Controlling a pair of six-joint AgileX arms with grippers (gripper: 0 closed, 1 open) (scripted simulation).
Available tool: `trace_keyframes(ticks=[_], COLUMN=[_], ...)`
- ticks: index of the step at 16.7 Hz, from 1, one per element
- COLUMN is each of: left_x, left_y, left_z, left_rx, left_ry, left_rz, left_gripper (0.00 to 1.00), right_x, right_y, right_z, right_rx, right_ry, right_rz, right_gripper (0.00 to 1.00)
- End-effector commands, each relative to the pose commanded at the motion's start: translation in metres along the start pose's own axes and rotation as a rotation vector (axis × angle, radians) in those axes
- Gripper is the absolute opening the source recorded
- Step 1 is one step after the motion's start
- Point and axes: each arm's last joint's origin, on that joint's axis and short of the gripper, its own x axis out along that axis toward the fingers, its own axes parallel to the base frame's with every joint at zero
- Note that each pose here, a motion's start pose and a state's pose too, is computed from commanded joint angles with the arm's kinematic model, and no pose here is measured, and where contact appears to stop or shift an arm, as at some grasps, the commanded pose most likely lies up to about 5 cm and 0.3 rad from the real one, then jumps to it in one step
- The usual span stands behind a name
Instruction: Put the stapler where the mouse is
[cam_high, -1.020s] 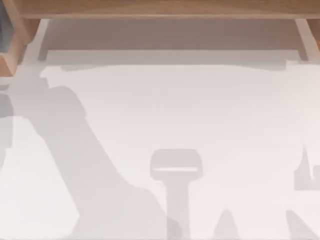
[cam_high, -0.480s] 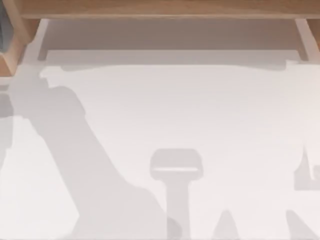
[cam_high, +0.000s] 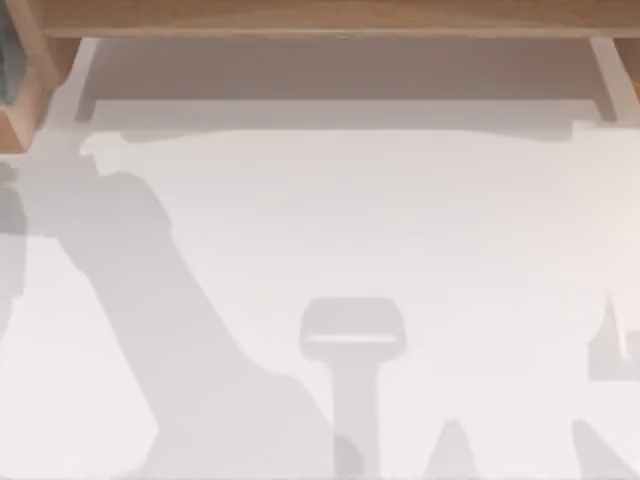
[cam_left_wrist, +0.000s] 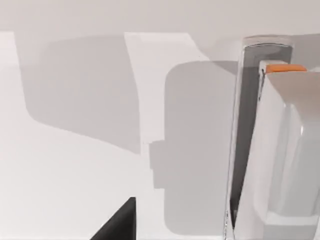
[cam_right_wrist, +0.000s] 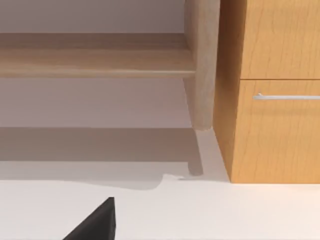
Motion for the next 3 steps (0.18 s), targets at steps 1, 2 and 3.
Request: trace_keyframes(ticks=[1, 2, 3], left_x=[0.0000, 0.0000, 0.0000], left_y=[0.0000, 0.0000, 0.0000], left_z=[0.0000, 0.0000, 0.0000], left_rx=[0.000, 0.000, 0.000], left_ry=[0.000, 0.000, 0.000], left_rz=[0.000, 0.000, 0.000], left_gripper=[1.00, 1.00, 1.00], right_x=[0.0000, 0.0000, 0.0000], right_y=[0.0000, 0.0000, 0.0000], right_z=[0.0000, 0.0000, 0.0000], right_rx=[0.000, 0.000, 0.000], right_ry=[0.000, 0.000, 0.000], right_rz=[0.000, 0.000, 0.000], right_gripper=[1.00, 1.00, 1.00])
